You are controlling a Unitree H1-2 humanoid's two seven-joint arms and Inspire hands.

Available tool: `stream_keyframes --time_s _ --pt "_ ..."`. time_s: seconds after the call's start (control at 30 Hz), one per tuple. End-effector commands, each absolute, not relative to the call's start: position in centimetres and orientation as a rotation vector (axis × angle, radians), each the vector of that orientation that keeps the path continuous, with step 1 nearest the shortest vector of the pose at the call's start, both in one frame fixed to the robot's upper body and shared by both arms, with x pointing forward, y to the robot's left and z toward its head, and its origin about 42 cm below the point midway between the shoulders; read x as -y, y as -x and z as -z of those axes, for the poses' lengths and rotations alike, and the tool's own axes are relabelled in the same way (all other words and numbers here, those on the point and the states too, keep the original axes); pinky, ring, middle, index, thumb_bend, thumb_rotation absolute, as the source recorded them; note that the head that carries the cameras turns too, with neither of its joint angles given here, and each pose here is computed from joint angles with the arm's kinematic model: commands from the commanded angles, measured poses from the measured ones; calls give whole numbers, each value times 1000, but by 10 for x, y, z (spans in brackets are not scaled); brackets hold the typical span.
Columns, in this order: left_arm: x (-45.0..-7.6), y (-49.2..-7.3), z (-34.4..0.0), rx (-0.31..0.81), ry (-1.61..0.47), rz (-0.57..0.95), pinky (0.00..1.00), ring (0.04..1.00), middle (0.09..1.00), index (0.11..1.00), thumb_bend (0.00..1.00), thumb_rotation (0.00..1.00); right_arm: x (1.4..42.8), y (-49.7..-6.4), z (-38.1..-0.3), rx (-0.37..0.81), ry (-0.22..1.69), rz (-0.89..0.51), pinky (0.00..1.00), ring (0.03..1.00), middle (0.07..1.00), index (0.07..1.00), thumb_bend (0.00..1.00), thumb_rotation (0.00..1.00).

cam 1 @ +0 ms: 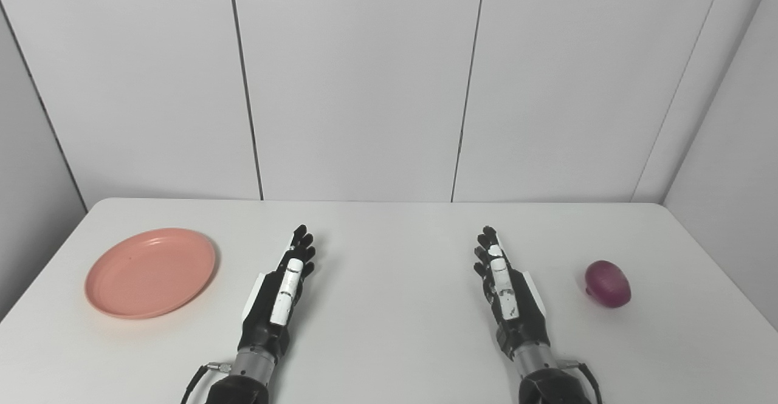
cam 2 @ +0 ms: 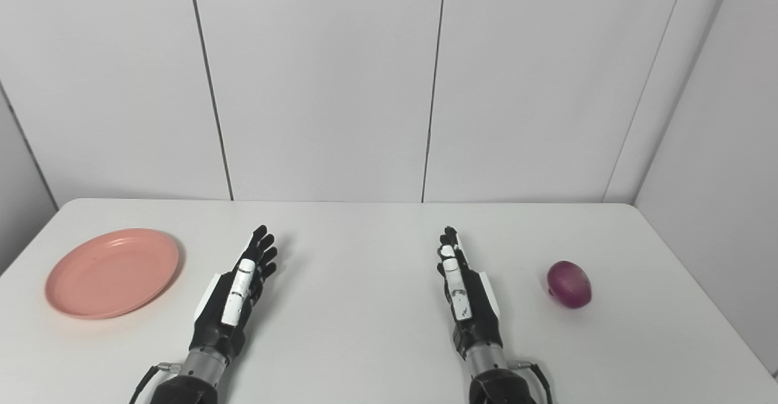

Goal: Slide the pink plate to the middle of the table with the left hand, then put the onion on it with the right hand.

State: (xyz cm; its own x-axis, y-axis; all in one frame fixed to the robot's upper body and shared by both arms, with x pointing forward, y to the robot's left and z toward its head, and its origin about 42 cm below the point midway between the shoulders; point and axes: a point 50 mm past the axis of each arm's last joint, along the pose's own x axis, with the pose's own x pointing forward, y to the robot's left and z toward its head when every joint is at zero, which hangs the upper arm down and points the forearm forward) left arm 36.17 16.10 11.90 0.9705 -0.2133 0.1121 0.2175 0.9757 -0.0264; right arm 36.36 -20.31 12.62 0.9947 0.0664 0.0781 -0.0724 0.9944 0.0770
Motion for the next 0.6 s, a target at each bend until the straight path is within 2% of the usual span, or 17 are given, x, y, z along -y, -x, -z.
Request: stream_keyframes --time_s 0.0,0.57 --pt "-154 -366 -135 198 40 219 977 987 993 995 599 1000 200 -375 -147 140 -75 -89 1000 1000 1000 1000 568 998" --pt "-154 -366 -132 196 26 201 981 989 997 995 592 1000 201 -377 -141 104 -44 -93 1000 1000 1000 1000 562 1000"
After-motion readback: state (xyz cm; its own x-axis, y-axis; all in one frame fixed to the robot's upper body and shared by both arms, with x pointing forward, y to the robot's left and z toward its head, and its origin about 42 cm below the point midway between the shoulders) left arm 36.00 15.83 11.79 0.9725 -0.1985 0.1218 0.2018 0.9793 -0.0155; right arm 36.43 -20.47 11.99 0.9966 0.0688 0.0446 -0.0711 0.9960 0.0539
